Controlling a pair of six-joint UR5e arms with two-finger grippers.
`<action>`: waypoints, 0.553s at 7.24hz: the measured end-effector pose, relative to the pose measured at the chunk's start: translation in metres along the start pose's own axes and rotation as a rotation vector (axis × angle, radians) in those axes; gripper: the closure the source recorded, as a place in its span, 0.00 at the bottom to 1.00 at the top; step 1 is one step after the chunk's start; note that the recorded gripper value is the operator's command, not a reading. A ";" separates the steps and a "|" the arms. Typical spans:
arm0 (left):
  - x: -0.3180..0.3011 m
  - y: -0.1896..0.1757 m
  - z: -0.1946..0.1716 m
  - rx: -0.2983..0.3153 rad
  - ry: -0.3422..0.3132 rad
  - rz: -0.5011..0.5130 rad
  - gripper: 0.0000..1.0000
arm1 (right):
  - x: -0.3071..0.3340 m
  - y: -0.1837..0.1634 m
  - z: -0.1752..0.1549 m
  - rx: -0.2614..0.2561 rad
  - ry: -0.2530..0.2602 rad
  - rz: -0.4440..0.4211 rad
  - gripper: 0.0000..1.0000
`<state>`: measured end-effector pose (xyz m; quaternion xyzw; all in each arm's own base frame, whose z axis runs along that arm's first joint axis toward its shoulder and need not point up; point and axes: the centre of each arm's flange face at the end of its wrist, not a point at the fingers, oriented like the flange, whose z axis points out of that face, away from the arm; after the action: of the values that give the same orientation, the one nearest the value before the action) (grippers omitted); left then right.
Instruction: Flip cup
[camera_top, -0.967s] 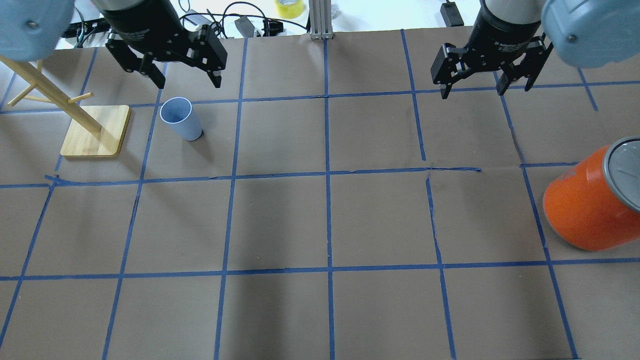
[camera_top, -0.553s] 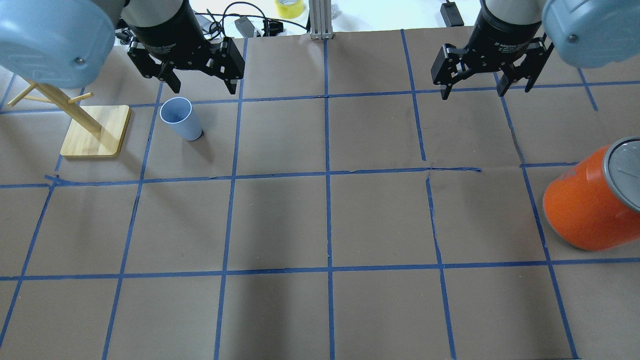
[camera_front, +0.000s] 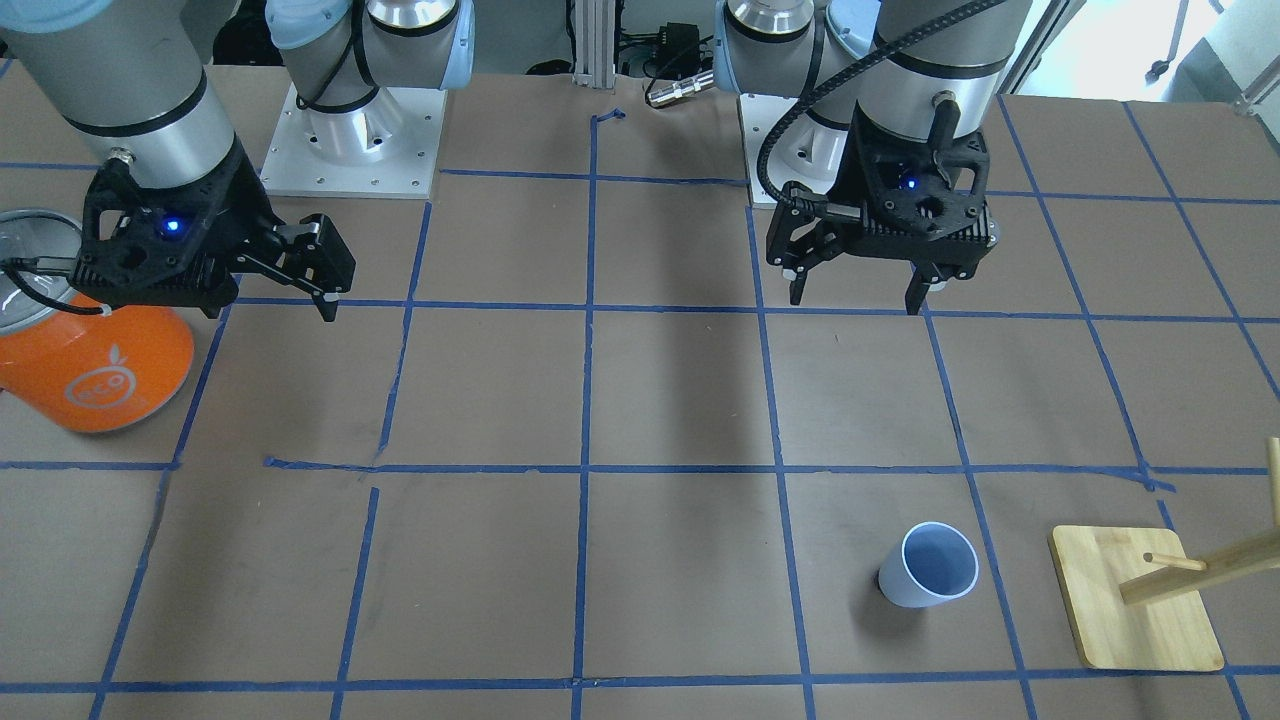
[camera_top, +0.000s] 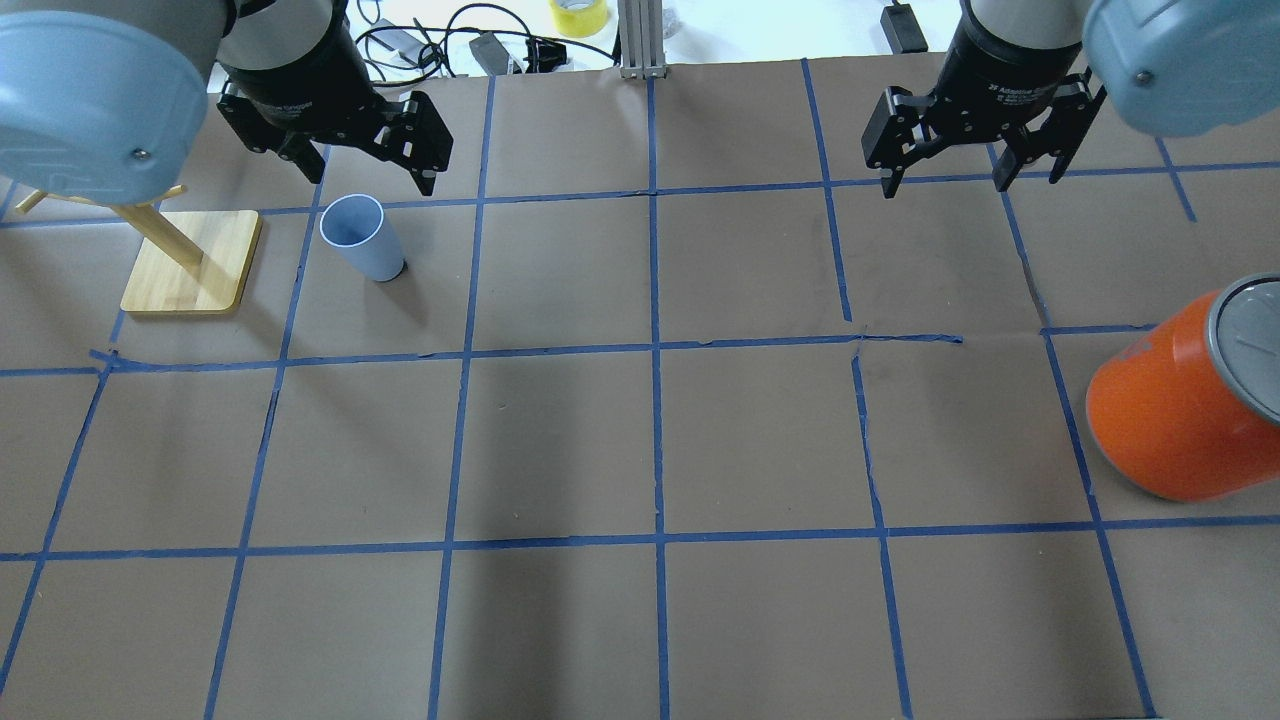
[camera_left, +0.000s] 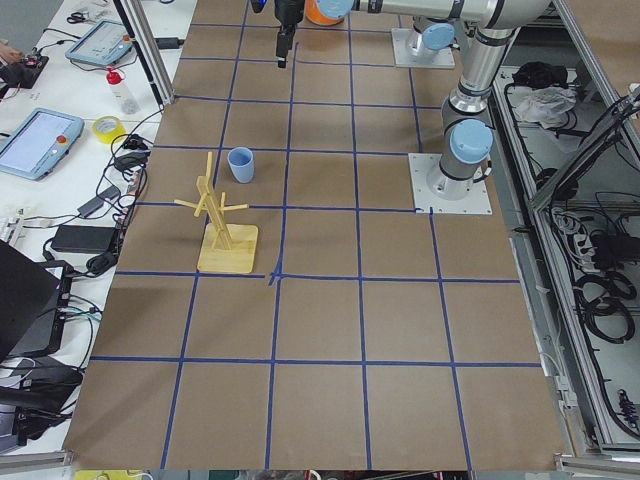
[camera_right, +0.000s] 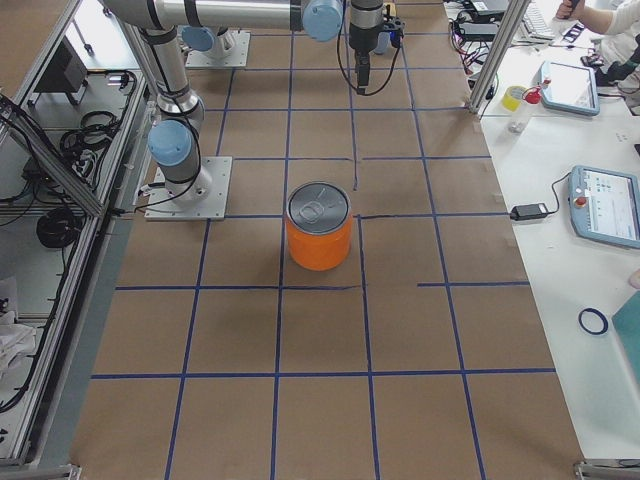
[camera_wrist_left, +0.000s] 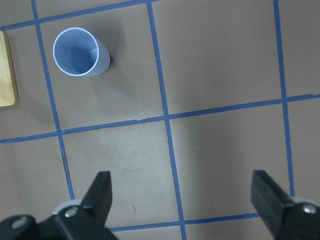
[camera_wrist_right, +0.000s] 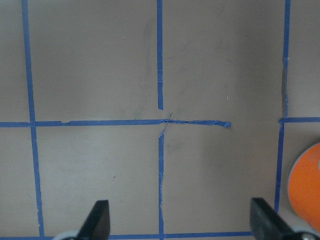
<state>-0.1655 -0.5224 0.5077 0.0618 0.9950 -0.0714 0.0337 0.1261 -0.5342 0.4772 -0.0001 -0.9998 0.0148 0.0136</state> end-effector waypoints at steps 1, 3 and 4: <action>-0.005 -0.001 0.000 0.001 -0.001 -0.010 0.00 | 0.000 0.000 0.001 -0.001 -0.001 -0.002 0.00; -0.009 0.000 0.001 0.000 -0.001 -0.015 0.00 | 0.000 0.000 0.000 -0.001 -0.001 -0.007 0.00; -0.009 0.000 0.001 -0.001 -0.001 -0.014 0.00 | 0.000 0.000 0.000 -0.001 -0.001 -0.008 0.00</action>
<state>-0.1563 -0.5240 0.5072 0.0549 0.9954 -0.0710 0.0337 0.1258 -0.5342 0.4770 0.0037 -0.9998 0.0141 0.0132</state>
